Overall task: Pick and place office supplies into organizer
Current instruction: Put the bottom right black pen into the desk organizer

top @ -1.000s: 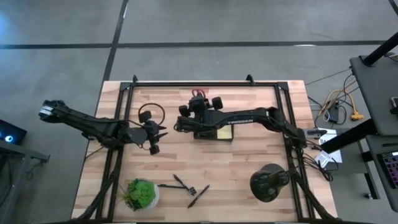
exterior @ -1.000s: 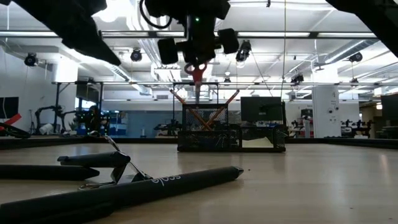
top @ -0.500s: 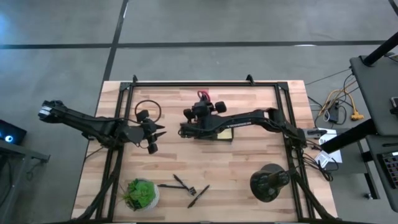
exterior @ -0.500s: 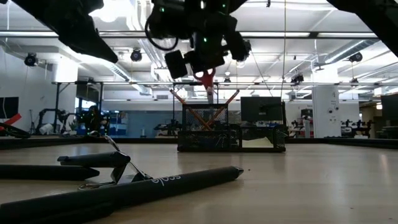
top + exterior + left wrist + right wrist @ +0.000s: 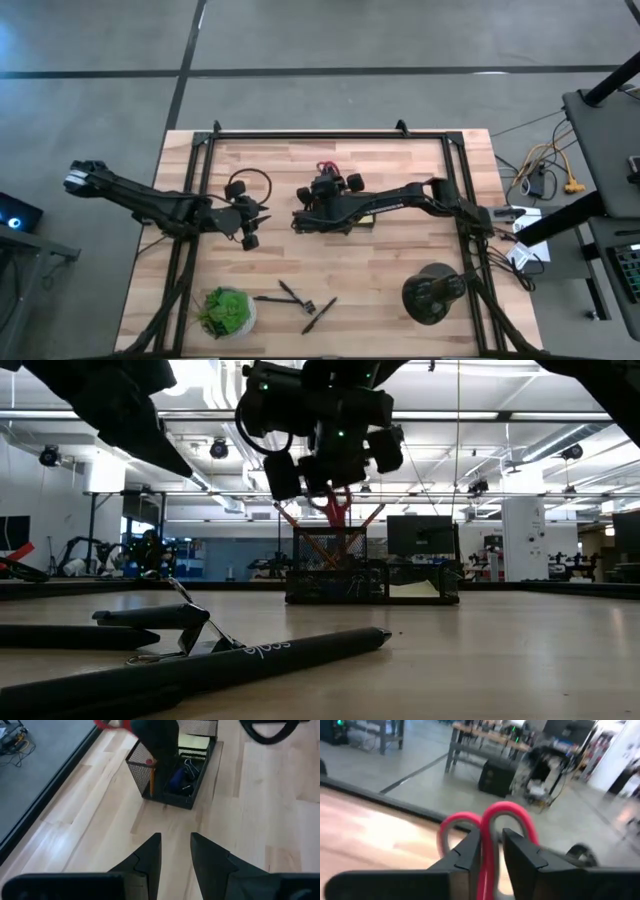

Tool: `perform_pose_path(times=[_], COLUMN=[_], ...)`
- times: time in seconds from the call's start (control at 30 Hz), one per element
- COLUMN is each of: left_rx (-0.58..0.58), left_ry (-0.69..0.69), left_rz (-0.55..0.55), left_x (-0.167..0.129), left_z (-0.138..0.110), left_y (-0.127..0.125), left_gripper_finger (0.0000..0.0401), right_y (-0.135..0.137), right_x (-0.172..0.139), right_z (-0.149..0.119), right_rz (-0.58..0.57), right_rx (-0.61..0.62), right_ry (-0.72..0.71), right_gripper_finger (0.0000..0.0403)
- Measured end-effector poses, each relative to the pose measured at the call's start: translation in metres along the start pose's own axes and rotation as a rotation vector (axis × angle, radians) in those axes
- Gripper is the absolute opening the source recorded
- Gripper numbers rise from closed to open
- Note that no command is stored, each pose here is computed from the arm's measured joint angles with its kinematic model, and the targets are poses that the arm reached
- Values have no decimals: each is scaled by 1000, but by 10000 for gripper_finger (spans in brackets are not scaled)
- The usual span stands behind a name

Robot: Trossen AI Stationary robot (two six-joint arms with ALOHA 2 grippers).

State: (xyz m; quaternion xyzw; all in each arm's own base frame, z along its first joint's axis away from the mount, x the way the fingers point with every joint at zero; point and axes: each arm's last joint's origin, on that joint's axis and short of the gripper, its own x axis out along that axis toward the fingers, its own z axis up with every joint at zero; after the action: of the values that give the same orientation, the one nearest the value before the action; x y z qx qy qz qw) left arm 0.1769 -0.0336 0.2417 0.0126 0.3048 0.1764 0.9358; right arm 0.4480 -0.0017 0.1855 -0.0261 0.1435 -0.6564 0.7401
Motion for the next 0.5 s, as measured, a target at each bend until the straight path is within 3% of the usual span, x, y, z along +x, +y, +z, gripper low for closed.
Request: perform_pose_path(times=[0.3,0.5], left_rx=[-27,-100], left_ry=[-41,-47], left_rz=[-15,-29], left_x=[-7,-10], left_z=[12,12], left_y=[1,3], left_gripper_finger=[88,88], right_y=[4,14], right_x=[-20,-46], right_z=[0,18], right_rz=[81,313], right_rx=[-15,-47], right_ry=[66,309], right_gripper_finger=[160,184])
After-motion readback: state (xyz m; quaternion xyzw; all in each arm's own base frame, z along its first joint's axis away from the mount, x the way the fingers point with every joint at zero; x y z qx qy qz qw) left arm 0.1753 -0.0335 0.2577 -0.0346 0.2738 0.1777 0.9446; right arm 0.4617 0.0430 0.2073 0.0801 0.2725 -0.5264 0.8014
